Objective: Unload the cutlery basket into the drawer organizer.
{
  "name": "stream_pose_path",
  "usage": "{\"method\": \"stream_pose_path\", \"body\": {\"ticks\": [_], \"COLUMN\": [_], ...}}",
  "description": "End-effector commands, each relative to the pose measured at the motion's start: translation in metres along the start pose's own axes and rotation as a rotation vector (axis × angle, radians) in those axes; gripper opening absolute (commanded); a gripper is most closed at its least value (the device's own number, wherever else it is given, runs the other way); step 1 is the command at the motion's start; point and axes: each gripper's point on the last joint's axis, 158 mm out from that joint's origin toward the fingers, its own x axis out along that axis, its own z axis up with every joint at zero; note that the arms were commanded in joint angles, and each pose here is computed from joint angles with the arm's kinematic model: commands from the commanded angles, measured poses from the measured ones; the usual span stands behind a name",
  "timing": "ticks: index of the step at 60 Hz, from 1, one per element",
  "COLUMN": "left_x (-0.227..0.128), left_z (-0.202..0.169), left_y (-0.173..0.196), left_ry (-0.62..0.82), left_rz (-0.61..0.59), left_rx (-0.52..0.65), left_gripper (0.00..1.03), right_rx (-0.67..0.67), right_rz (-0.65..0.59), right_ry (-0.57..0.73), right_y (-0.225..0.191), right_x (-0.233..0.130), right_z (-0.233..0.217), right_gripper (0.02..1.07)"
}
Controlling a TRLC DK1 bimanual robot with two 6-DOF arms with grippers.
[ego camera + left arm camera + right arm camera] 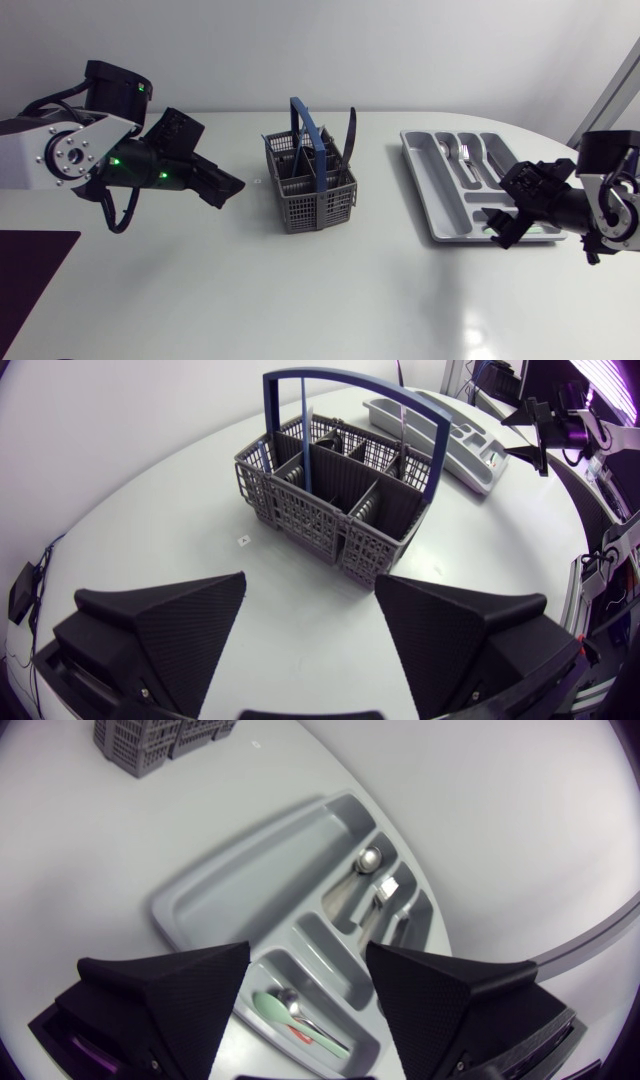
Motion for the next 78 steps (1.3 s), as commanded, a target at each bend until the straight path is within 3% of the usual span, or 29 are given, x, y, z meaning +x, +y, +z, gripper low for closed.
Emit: {"method": "stream_pose_path", "body": {"ticks": [1,18,37,48,64,78], "left_x": [0.003,0.017,0.051,0.073,0.084,0.069], "left_z": [0.007,0.001,0.022,0.039,0.031,0.018], "left_y": [0.006,0.001,0.034,0.075,0.087,0.092], "left_ry": [-0.014,0.002,-0.032,-0.046,-0.044,-0.05], "left_rz": [0.01,-0.009,0.025,0.061,0.037,0.035], "left_rx": [-0.001,0.006,-0.043,-0.117,-0.154,-0.178], "left_gripper": [0.9,0.9,0.89,0.87,0.87,0.87], "right_rx": [0.101,0.215,0.329,0.334,0.412,0.343], "right_rz": [0.03,0.198,0.294,0.339,0.381,0.439], "right_ry": [-0.04,-0.13,-0.097,-0.116,-0.079,-0.145], "right_y": [0.007,0.06,0.089,0.112,0.119,0.156], "right_x": [-0.004,0.003,0.048,0.041,0.044,-0.001], "right_z": [0.031,0.117,0.162,0.186,0.21,0.236], "right_gripper": [0.88,0.88,0.87,0.87,0.87,0.87]}}
